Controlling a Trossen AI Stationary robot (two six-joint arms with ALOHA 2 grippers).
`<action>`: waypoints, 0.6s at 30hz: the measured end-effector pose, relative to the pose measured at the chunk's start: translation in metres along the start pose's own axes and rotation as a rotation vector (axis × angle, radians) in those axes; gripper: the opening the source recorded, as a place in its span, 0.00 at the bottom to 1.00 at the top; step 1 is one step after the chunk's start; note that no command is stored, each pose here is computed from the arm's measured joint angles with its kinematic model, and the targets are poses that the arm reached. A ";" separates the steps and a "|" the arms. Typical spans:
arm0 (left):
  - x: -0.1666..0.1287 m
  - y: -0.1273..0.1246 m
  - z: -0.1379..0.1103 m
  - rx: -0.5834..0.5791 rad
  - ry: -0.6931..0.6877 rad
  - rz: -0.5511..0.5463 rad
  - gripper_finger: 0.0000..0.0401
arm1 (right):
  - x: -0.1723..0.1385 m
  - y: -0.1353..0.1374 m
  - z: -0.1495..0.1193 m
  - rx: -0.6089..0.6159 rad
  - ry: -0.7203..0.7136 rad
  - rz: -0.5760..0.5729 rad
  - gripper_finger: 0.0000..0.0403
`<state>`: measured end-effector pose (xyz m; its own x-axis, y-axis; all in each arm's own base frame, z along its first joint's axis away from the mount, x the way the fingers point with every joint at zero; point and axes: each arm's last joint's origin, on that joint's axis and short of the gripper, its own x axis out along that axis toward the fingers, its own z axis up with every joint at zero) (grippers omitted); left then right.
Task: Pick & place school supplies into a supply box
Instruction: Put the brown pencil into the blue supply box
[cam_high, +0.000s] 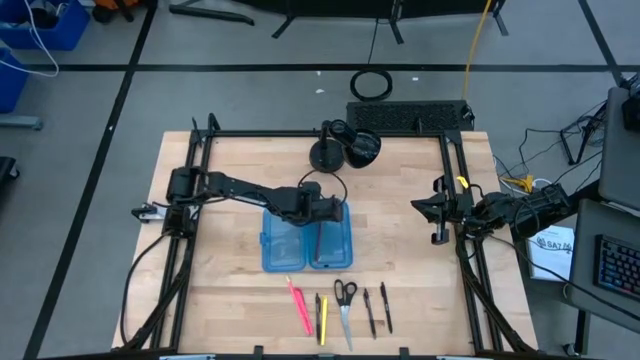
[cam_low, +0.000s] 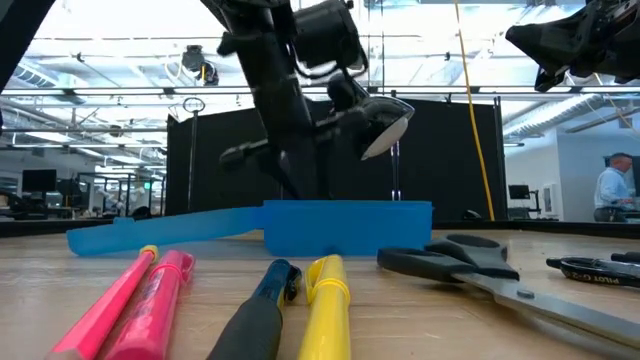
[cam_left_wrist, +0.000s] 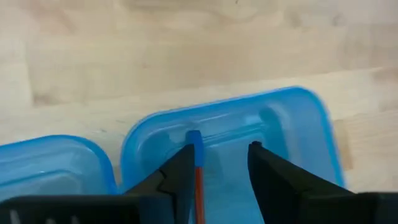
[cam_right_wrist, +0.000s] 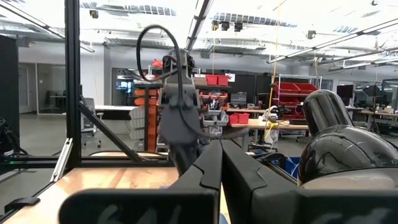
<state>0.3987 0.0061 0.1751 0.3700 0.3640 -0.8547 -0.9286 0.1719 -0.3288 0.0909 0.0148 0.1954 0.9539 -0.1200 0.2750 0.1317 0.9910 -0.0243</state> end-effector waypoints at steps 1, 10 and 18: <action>-0.004 0.000 0.001 -0.001 -0.011 -0.007 0.36 | 0.000 0.000 0.000 0.001 -0.001 0.000 0.00; -0.036 -0.007 0.002 0.108 -0.048 -0.092 0.26 | 0.000 0.000 0.000 0.000 0.000 0.001 0.00; -0.026 -0.013 -0.014 0.354 0.040 -0.153 0.02 | 0.000 0.000 0.000 0.001 -0.002 0.001 0.00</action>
<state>0.4006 -0.0184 0.1965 0.4956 0.2753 -0.8237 -0.7933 0.5296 -0.3003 0.0908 0.0148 0.1957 0.9534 -0.1192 0.2770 0.1307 0.9911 -0.0235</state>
